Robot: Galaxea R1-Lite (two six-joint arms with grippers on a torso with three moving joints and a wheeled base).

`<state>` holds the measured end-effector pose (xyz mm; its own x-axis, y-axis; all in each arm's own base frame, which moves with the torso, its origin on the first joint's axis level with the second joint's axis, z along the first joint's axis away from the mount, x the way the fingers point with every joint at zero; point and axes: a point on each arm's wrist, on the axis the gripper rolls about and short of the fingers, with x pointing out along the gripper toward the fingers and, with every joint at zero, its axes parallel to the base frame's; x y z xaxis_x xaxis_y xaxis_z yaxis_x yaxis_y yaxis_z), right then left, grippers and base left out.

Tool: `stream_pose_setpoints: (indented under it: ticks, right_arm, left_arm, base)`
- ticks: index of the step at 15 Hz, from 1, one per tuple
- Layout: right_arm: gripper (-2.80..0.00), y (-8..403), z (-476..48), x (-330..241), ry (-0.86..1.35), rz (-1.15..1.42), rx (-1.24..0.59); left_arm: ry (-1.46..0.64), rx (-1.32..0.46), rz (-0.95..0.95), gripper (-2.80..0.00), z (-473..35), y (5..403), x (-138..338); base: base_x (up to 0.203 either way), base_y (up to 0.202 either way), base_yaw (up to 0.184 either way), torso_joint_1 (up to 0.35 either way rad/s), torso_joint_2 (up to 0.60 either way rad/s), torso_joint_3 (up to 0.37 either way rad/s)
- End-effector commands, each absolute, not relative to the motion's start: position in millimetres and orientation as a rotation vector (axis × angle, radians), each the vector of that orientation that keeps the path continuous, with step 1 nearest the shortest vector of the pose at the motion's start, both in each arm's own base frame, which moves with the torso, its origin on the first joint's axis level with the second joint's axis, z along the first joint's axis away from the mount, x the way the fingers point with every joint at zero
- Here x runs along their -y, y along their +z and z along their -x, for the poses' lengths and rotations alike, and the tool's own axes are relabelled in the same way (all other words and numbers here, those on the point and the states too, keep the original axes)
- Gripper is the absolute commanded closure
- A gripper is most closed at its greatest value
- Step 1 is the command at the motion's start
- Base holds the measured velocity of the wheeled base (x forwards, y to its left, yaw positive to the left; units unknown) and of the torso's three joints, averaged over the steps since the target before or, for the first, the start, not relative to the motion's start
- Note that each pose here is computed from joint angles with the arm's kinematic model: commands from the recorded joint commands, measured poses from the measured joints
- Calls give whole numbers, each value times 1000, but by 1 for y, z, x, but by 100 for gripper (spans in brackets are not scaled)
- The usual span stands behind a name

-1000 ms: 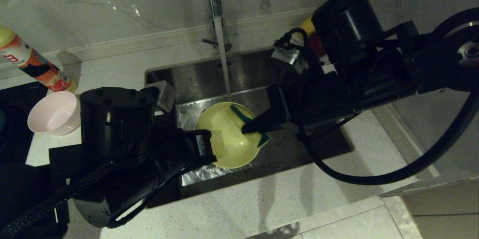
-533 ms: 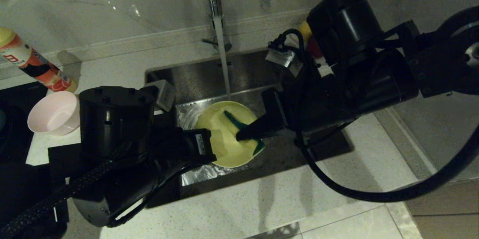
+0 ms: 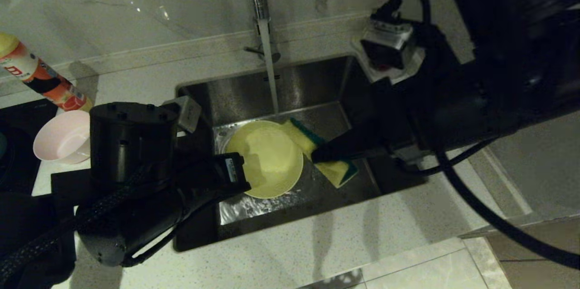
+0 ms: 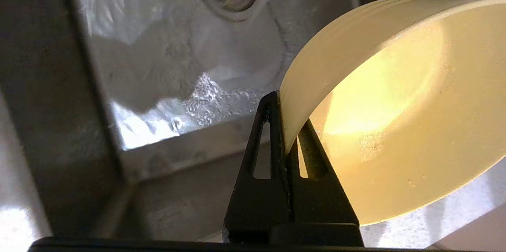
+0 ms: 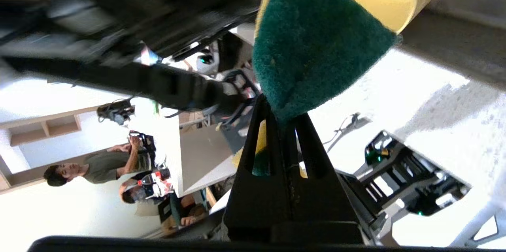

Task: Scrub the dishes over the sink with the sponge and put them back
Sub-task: Wipe the bowl, then rinse the bowl

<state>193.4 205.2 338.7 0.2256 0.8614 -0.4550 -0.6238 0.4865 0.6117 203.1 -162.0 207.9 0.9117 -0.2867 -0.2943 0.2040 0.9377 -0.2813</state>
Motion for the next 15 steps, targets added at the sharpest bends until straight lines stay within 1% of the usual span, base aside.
stream_pose_setpoints:
  ticks: [1, 4, 7, 10, 12, 15]
  right_arm:
    - [0, 367, -163, -176, 1085, -352, -758]
    - [0, 378, -144, -149, 1060, -358, -739]
    - [0, 368, -140, -133, 1006, -361, -765]
    - [0, 344, -133, -126, 984, -345, -822]
    - [0, 331, -128, -123, 983, -343, -825]
    - [0, 323, -127, -120, 982, -347, -806]
  left_arm:
    - [-214, -360, 279, 0, -205, 206, 154]
    - [-138, -420, 326, 0, -206, 207, 138]
    - [-75, -514, 338, 0, -218, 205, 130]
    - [-73, -568, 400, 0, -237, 225, 141]
    - [-70, -622, 437, 0, -256, 234, 152]
    - [-38, -715, 461, 0, -289, 222, 165]
  base:
    - [0, 0, 0, 0, 0, 0]
    - [0, 0, 0, 0, 0, 0]
    - [0, 0, 0, 0, 0, 0]
    - [0, 0, 0, 0, 0, 0]
    - [0, 0, 0, 0, 0, 0]
    - [0, 0, 0, 0, 0, 0]
